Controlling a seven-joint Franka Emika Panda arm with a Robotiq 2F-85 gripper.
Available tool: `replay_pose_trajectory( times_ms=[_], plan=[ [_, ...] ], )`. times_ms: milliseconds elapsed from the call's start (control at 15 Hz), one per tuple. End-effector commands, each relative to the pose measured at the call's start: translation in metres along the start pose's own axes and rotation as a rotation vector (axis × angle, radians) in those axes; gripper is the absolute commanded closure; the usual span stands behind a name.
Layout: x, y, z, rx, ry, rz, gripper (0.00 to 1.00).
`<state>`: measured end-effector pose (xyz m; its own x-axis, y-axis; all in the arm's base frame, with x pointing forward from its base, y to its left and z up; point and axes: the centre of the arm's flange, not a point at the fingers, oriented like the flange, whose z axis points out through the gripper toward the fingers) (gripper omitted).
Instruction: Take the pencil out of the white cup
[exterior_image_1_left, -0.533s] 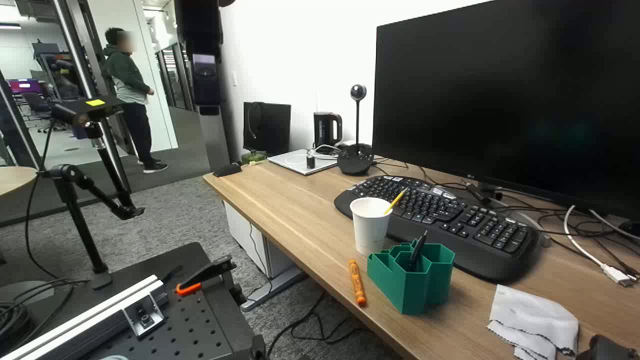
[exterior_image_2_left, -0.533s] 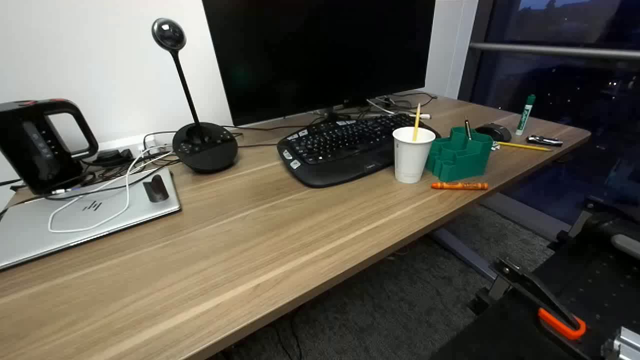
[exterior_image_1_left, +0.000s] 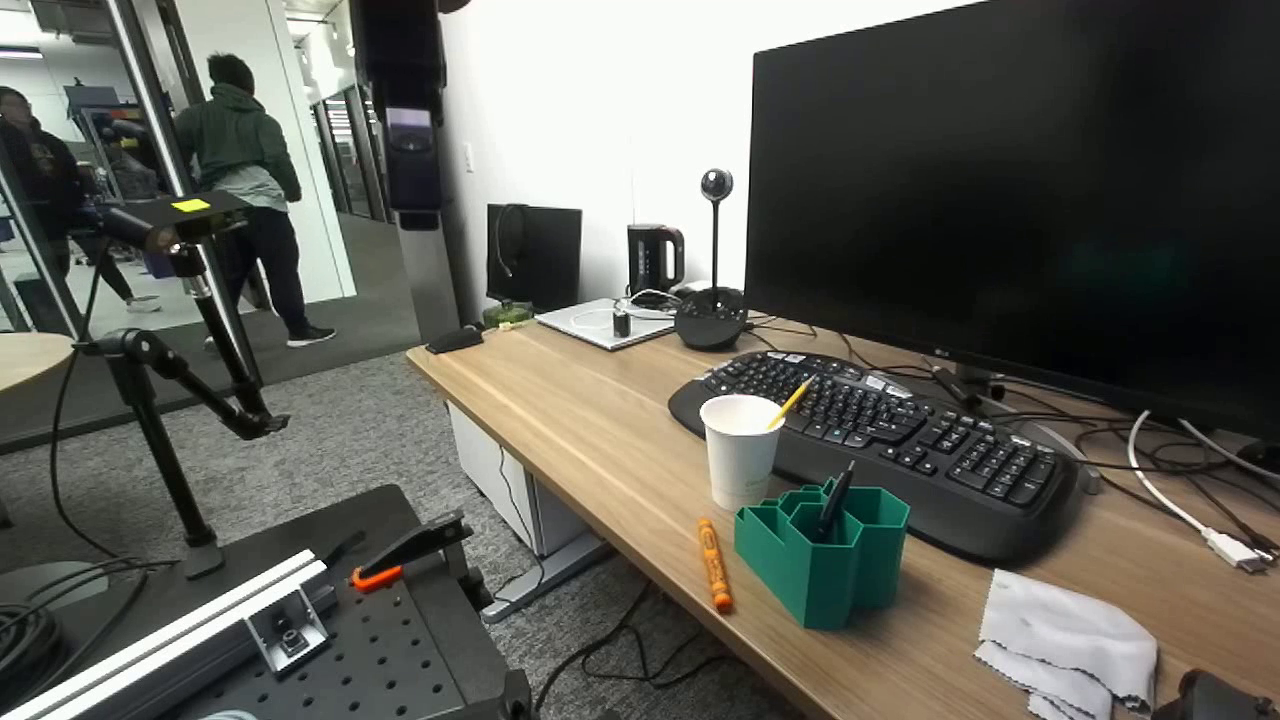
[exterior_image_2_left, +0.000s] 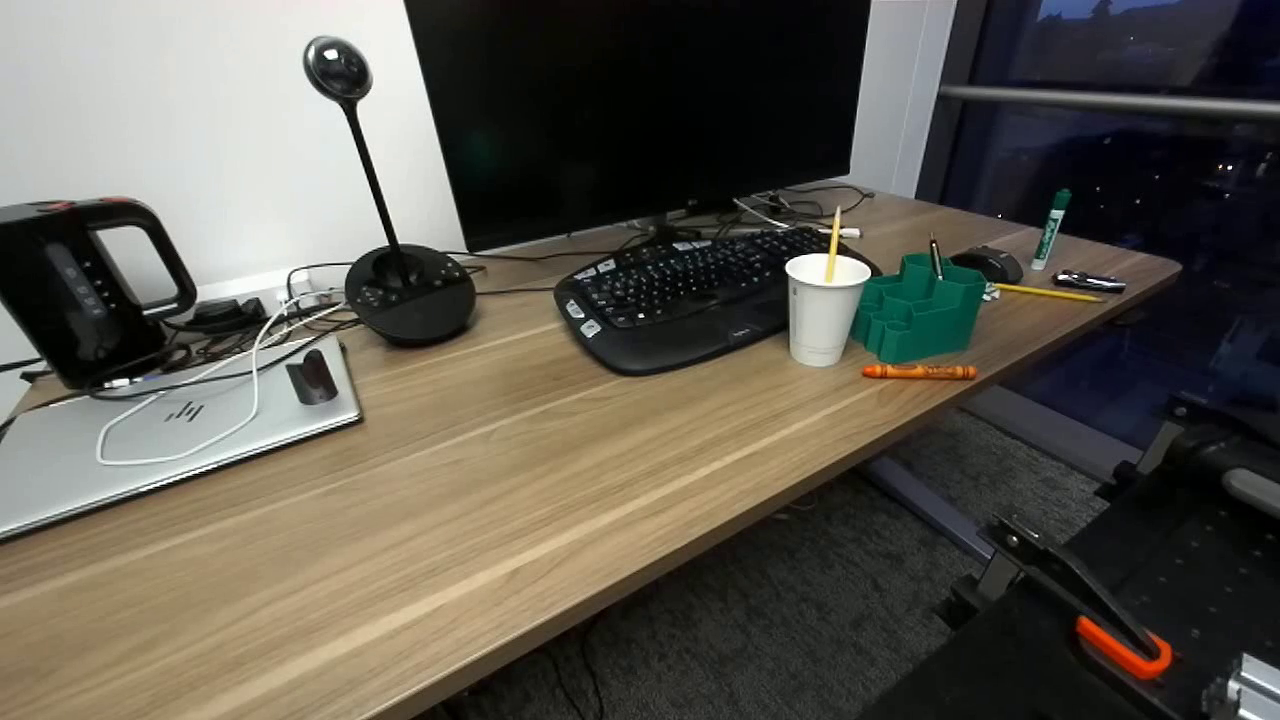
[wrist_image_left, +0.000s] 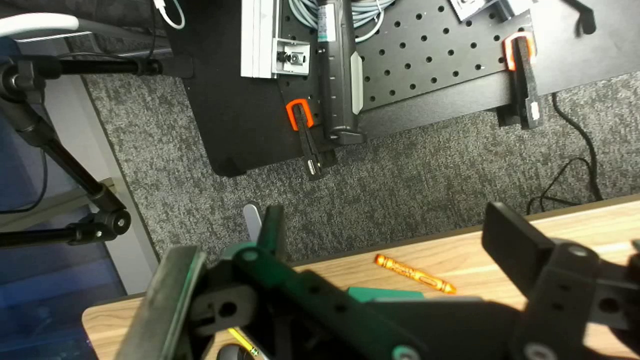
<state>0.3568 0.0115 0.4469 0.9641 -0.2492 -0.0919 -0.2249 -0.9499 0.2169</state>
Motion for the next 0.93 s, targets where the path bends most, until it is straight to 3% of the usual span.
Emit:
replay_pose_trajectory(
  times_ms=[0,267,533,867],
  plan=[
    [0.000,0.000,0.000,0.000,0.000,0.000,0.00],
    [0.000,0.000,0.000,0.000,0.000,0.000,0.00],
    [0.024,-0.016,0.000,0.086,0.038,0.001,0.00],
    [0.081,-0.043,0.005,0.206,0.186,0.074,0.00]
  ],
)
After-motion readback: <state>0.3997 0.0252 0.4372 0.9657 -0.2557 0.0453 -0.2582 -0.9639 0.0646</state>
